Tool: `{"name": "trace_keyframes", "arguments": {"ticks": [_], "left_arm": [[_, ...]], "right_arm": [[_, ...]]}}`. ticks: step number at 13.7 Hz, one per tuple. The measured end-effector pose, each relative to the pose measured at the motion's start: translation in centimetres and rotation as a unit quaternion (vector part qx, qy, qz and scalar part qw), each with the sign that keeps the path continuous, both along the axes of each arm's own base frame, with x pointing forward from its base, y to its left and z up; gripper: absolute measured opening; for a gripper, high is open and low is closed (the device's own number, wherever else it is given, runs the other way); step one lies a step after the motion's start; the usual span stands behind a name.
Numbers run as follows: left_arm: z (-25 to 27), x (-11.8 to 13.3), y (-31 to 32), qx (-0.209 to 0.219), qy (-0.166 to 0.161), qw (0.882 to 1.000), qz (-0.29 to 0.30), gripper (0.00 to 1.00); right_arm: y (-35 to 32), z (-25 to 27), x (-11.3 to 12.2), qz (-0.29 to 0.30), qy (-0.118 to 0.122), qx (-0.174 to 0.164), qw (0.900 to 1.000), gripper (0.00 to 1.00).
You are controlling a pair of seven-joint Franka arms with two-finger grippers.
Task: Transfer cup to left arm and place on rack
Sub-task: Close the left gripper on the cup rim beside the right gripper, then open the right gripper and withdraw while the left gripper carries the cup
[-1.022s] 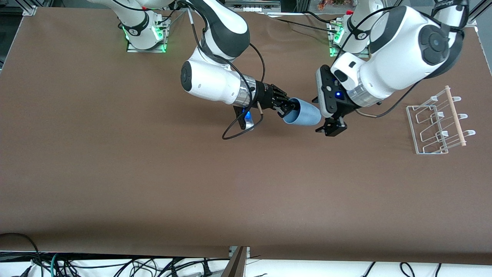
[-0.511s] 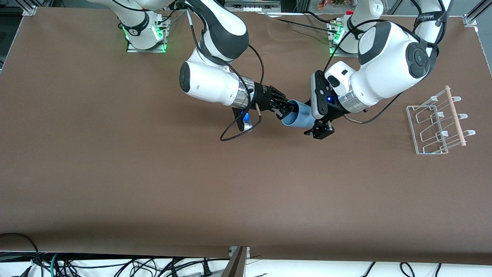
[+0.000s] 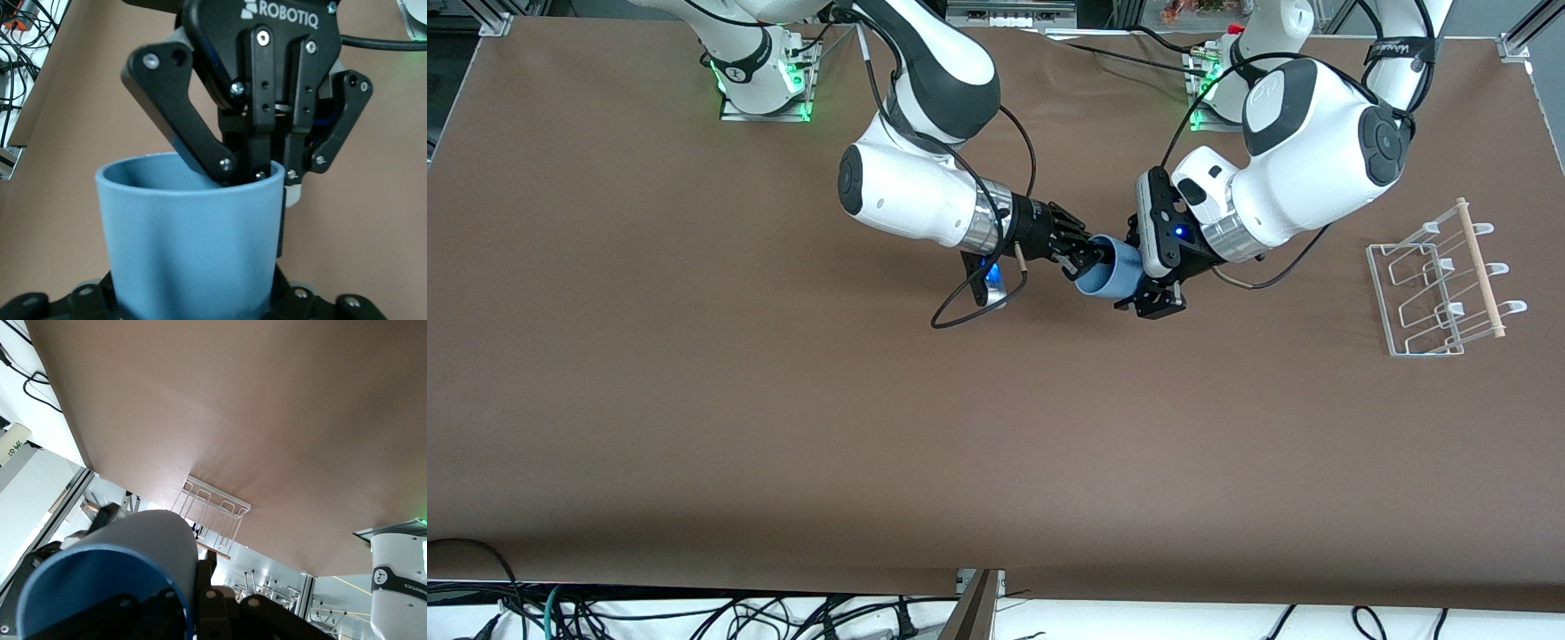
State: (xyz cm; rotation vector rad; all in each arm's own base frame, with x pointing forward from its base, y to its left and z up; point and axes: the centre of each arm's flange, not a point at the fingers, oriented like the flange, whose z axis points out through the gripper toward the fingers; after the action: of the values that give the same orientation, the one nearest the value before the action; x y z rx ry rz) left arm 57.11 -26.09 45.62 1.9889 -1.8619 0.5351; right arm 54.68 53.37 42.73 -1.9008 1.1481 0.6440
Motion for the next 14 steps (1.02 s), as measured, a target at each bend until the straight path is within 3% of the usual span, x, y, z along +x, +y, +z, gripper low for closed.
{"name": "trace_keyframes", "arguments": {"ticks": [4,8,10,13,14], "left_arm": [[-0.1,0.1,0.2,0.0,0.0,1.0,0.002,0.75],[0.0,0.9,2.1,-0.001,-0.001,1.0,0.018,0.75],[-0.2,1.2,3.1,0.0,0.005,1.0,0.023,0.75],[-0.7,1.8,6.9,0.005,0.04,0.998,0.038,0.75],[-1.0,2.1,8.9,0.007,0.056,0.997,0.045,0.75]], "right_arm": [[0.1,0.0,0.0,0.0,0.001,0.0,1.0,0.08],[-0.8,0.9,1.0,-0.008,-0.001,0.006,1.0,0.49],[-3.4,2.3,3.3,-0.004,0.016,0.012,1.0,0.72],[-11.5,6.4,8.2,0.016,0.038,0.026,0.999,1.0],[-14.7,7.8,9.4,0.021,0.044,0.029,0.998,1.0]]}}
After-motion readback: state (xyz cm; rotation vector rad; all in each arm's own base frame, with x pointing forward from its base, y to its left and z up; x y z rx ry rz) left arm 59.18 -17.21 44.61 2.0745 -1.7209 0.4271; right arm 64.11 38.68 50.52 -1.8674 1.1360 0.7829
